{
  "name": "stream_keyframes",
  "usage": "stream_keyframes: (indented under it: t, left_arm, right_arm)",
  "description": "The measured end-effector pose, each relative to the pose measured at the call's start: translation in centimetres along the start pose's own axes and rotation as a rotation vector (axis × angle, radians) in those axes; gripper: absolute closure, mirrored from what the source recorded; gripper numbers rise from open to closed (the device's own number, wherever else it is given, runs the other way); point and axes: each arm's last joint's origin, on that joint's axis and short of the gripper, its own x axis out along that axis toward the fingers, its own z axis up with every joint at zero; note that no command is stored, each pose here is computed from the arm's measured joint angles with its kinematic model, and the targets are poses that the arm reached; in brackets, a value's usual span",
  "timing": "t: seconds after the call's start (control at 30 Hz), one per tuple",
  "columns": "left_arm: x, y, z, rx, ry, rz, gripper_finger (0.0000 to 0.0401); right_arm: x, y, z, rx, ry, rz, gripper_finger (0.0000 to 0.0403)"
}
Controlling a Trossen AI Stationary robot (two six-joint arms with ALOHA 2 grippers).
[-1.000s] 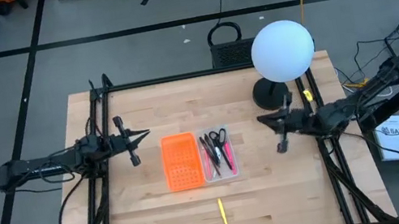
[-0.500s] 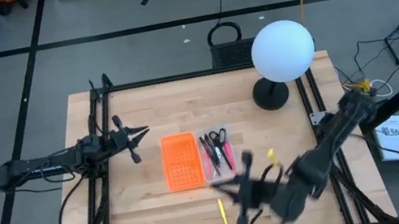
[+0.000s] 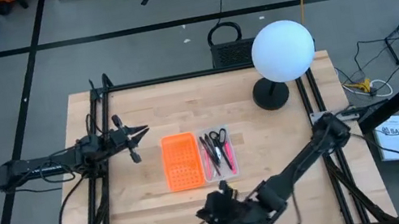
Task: Pick & place school supplies into a supply box
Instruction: Put the yellow pen into the supply box
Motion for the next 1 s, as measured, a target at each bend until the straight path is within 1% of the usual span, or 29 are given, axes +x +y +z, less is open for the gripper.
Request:
stream_keyframes:
  t: [0.07, 0.13, 0.33, 0.4, 0.43, 0.57, 0.67, 0.83, 1.0]
  left_arm:
    - [0.0, 0.0, 0.0, 0.000, -0.001, 0.000, 0.0352]
    - [0.0, 0.0, 0.0, -0.001, -0.002, 0.000, 0.0352]
    - [0.0, 0.0, 0.0, -0.001, 0.001, 0.000, 0.0352]
    - [0.0, 0.0, 0.0, 0.000, 0.004, -0.001, 0.0352]
    - [0.0, 0.0, 0.0, 0.000, 0.005, -0.001, 0.0352]
    - [0.0, 0.0, 0.0, -0.003, 0.005, -0.001, 0.0352]
    - [0.0, 0.0, 0.0, -0.002, 0.005, -0.001, 0.0352]
    - [0.0, 0.0, -0.1, -0.002, 0.006, -0.002, 0.0352]
    - [0.0, 0.0, -0.1, 0.000, 0.013, -0.003, 0.0352]
  right_arm:
    - [1.4, -0.8, -1.0, 0.064, 0.120, -0.010, 0.0351]
    - [2.6, -1.6, -2.0, 0.125, 0.240, -0.028, 0.0317]
    - [4.7, -3.9, -5.0, 0.309, 0.558, -0.185, 0.0209]
    - [5.2, -4.4, -5.8, 0.357, 0.633, -0.225, 0.0185]
    - [5.5, -4.6, -5.9, 0.379, 0.649, -0.234, 0.0176]
    - [6.2, -4.9, -6.1, 0.425, 0.652, -0.253, 0.0161]
    - [6.6, -5.1, -6.3, 0.455, 0.656, -0.269, 0.0162]
    - [6.3, -5.1, -6.3, 0.520, 0.678, -0.302, 0.0168]
    - [6.3, -5.3, -7.3, 0.558, 0.703, -0.330, 0.0172]
